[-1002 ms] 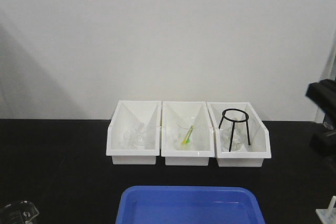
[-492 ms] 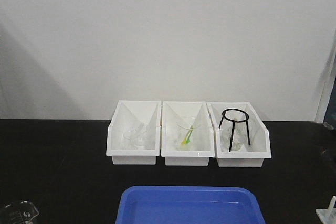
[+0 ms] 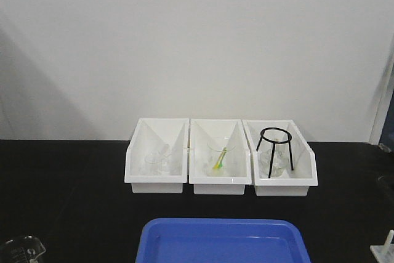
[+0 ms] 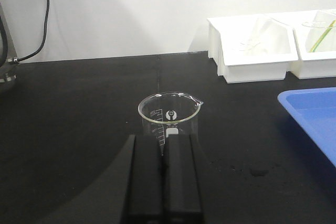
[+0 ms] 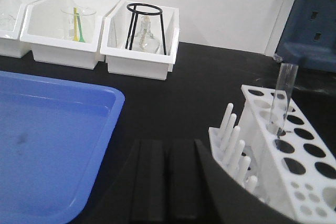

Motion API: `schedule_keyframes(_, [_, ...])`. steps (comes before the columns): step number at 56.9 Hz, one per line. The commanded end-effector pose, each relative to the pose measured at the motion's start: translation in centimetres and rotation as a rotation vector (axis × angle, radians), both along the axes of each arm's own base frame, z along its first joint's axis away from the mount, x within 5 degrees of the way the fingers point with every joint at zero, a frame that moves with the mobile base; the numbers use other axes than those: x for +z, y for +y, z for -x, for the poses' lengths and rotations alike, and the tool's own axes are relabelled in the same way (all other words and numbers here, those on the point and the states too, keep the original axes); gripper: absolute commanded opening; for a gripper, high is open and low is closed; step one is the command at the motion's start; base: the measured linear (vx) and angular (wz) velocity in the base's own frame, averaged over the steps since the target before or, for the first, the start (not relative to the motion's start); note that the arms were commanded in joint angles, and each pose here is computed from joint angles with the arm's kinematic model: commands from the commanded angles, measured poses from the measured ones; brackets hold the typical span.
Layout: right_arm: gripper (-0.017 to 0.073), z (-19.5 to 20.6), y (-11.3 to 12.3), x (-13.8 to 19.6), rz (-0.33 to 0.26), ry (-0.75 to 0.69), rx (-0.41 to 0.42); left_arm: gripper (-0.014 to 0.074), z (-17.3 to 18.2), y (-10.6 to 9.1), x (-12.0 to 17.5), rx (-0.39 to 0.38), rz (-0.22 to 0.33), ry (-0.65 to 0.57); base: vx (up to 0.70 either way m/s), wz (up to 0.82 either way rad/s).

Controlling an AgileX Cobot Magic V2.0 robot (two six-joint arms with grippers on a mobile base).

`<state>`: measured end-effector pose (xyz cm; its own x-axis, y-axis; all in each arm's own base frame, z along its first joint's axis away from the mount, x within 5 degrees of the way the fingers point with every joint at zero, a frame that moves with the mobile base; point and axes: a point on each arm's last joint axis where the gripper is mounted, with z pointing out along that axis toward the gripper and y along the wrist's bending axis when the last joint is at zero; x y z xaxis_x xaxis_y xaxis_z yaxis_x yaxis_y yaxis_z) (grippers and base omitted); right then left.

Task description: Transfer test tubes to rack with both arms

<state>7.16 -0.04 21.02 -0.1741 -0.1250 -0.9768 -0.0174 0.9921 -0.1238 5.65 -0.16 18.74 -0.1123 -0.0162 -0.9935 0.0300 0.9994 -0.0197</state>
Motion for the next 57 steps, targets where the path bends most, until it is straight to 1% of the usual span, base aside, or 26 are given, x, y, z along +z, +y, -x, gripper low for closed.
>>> schedule_keyframes(1, [-0.0007, 0.8, 0.0, 0.0, -0.027, -0.160, -0.002, -0.0017, 0.0, 0.0, -0.1, -0.003, 0.014, -0.076, 0.00, 0.00])
schedule_keyframes(7, [-0.0007, 1.6, 0.0, -1.2, -0.048, -0.219, -0.003, -0.0017, 0.0, 0.0, -0.1, -0.003, 0.014, -0.076, 0.00, 0.00])
schedule_keyframes(14, [-0.0007, 1.4, 0.0, -1.5, -0.064, -0.184, -0.003, -0.0017, 0.0, 0.0, -0.1, -0.003, 0.014, -0.072, 0.00, 0.00])
schedule_keyframes(57, [-0.0007, 1.5, 0.0, -1.4, -0.063, -0.197, -0.003, -0.0017, 0.0, 0.0, -0.1, -0.002, 0.014, -0.069, 0.00, 0.00])
